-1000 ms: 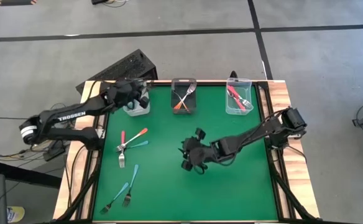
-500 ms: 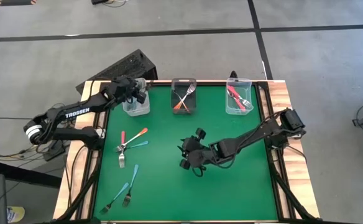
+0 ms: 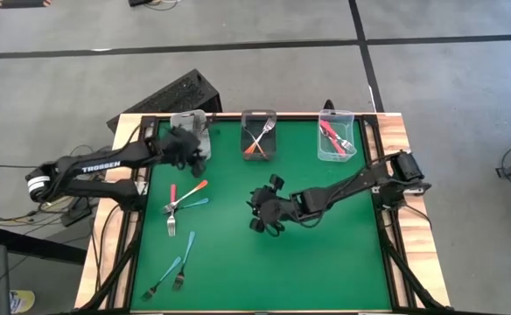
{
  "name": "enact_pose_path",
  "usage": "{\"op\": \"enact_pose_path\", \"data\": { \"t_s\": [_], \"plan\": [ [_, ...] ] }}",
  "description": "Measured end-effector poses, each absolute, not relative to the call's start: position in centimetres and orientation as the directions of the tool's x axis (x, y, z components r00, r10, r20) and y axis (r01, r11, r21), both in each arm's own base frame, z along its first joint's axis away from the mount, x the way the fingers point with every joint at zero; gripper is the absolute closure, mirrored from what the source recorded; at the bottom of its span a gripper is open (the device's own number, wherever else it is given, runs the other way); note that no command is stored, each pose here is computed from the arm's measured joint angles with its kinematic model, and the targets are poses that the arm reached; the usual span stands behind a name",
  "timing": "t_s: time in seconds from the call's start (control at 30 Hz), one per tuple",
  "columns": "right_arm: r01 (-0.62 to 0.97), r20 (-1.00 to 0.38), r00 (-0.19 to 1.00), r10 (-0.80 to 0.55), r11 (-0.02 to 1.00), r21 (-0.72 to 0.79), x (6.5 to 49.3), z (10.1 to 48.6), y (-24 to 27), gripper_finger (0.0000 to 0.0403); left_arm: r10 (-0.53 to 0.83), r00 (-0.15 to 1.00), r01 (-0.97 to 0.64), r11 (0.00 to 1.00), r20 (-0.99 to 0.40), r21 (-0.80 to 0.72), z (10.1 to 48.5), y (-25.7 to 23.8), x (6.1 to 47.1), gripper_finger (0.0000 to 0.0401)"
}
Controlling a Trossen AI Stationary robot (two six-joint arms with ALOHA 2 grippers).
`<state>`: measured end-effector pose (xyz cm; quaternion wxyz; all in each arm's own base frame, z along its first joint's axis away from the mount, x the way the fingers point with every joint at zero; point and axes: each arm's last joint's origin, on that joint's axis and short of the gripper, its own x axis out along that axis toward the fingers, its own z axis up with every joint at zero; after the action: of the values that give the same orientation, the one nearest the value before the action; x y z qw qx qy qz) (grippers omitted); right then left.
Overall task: Sort silverware by color (type)
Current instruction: Put the orange fork into the black bin
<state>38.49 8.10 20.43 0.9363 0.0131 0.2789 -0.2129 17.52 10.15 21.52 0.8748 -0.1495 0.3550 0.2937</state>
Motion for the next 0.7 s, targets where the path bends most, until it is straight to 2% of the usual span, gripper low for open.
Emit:
{"op": "enact_pose_path", "data": {
  "t_s": [0.17, 0.27, 0.37, 0.47, 0.7],
  "plan": [
    [0.416, -0.576, 0.711, -0.403, 0.902, -0.117, 39.4, 17.9, 7.1, 0.0230, 0.394, 0.475, -0.602, 0.798, -0.787, 0.035, 20.5, 6.3, 17.3, 0.0284],
    [0.401, -0.588, 0.719, -0.371, 0.912, -0.085, 39.9, 17.6, 6.8, 0.0230, 0.330, 0.411, -0.591, 0.806, -0.850, 0.027, 19.2, 4.6, 17.1, 0.0293],
    [0.391, -0.561, 0.751, -0.349, 0.919, -0.048, 40.3, 18.1, 7.0, 0.0230, 0.269, 0.379, -0.578, 0.816, -0.886, 0.000, 18.3, 3.1, 16.8, 0.0296],
    [0.365, -0.552, 0.760, -0.344, 0.928, -0.077, 40.1, 18.6, 7.4, 0.0230, 0.252, 0.353, -0.587, 0.809, -0.901, -0.004, 17.7, 2.2, 16.6, 0.0296],
    [0.341, -0.526, 0.780, -0.338, 0.935, -0.095, 40.2, 19.1, 7.5, 0.0230, 0.215, 0.200, -0.620, 0.783, -0.956, 0.046, 16.9, 1.1, 15.4, 0.0296]
  ]
}}
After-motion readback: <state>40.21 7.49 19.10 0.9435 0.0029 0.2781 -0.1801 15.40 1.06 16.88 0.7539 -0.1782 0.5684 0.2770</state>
